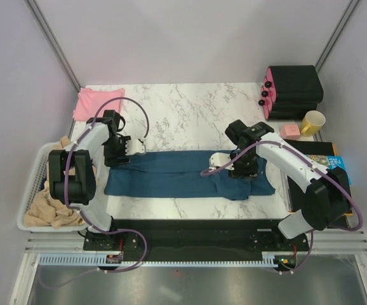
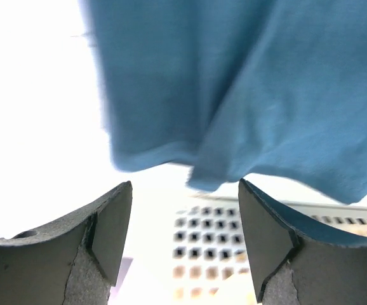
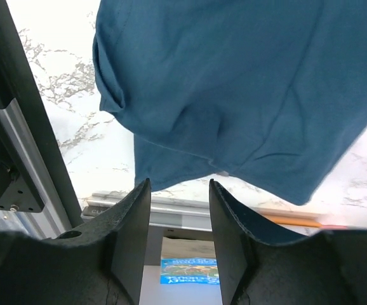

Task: Fold and stack the t-shirts
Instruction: Fold the tshirt

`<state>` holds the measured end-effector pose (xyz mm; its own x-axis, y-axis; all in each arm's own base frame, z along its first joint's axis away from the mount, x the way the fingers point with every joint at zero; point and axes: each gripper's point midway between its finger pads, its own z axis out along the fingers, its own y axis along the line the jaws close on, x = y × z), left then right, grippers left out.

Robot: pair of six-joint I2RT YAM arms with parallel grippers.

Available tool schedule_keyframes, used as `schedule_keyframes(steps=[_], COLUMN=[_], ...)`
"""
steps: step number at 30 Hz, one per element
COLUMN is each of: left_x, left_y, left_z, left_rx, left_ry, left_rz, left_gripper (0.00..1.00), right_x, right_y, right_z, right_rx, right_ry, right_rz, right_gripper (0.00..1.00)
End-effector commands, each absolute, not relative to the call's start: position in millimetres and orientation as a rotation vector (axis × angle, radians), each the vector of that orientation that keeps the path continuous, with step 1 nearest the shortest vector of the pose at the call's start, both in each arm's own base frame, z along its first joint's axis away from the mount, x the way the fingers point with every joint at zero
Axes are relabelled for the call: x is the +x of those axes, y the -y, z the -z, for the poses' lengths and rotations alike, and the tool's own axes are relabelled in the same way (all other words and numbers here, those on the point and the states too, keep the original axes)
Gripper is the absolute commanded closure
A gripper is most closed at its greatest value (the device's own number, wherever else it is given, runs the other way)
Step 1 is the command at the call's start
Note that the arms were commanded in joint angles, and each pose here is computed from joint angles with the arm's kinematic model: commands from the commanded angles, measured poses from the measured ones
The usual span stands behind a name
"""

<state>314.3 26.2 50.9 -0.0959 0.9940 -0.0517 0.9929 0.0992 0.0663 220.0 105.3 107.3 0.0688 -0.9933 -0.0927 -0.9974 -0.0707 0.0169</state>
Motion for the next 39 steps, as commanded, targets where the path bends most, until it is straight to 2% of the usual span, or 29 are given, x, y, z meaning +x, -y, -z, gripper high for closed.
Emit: schedule_keyframes(steps=[1,9,15,23,34,39], left_x=[341,348,336,324,328,327], left_y=[-18,-7,-9,-11,-9,-9], left_z=[-88,-86,-81,-77,-75,-74], left_rx=[1.936,1.799,1.802,1.816,1.819,1.824], left_ry=[-2.203,-2.283,-2.301,-2.305,-2.304,-2.305], left_rz=[-0.084,-0.026,-0.025,-0.035,-0.027,-0.028], left_gripper=[0.25,0.21,0.19,0.19,0.18,0.18], right_x=[233,263,241,219,223,230], right_y=[-135,-224,-252,-249,-227,-227], right_z=[-135,-113,-87,-75,-44,-39], right_rx=[-2.217,-1.886,-1.901,-1.943,-1.926,-1.913], right_ry=[-2.039,-2.128,-2.138,-2.172,-2.232,-2.230], right_rz=[-0.199,-0.386,-0.474,-0.523,-0.365,-0.320], right_gripper=[0.51,0.59,0.63,0.63,0.66,0.75])
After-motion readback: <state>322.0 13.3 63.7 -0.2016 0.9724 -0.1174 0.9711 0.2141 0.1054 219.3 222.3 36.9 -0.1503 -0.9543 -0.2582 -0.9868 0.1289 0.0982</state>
